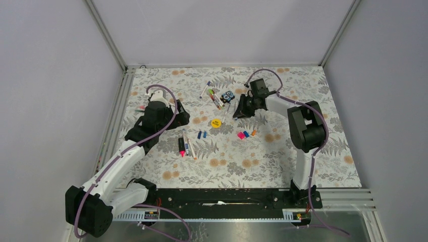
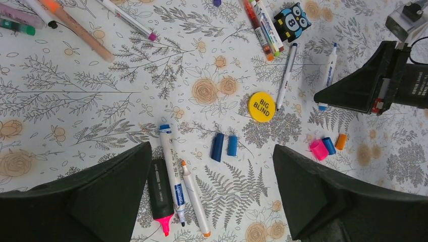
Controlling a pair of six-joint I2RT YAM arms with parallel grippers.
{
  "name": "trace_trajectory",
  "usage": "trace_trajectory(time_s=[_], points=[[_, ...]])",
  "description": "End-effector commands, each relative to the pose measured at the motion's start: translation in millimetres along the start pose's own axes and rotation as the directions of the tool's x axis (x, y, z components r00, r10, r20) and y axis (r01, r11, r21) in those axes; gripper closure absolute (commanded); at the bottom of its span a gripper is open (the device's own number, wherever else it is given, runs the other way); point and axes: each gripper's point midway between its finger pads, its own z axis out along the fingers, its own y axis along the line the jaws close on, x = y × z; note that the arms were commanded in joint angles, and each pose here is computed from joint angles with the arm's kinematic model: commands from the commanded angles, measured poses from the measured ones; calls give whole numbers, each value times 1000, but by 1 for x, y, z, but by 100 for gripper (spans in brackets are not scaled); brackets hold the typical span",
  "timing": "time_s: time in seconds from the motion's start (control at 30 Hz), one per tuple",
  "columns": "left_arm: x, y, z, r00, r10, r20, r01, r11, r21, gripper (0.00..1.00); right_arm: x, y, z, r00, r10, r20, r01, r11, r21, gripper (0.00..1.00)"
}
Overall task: Open the pen caps
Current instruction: Place the pen at the center of the board.
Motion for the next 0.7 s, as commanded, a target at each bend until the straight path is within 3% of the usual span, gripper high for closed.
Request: trace_trajectory(time_s=[0.0,0.27,0.53,0.67], points=[[-10,3,4,999,8,41,-7,1000,-12,1,-4,1,7,998,57,6,-57,998,39,90],[-11,-1,9,1000,1,30,-1,1000,6,1,0,-5,16,998,58,-16,-57,997,50,79],[-9,-10,1,1000,-20,20,19,998,57,1,-4,0,-1,1000,3,10,-4,999,49,47],[-16,-19,-12,999,-24,46,19,994,109,1,-6,11,-20,997,-62,40,60,998,27,41]])
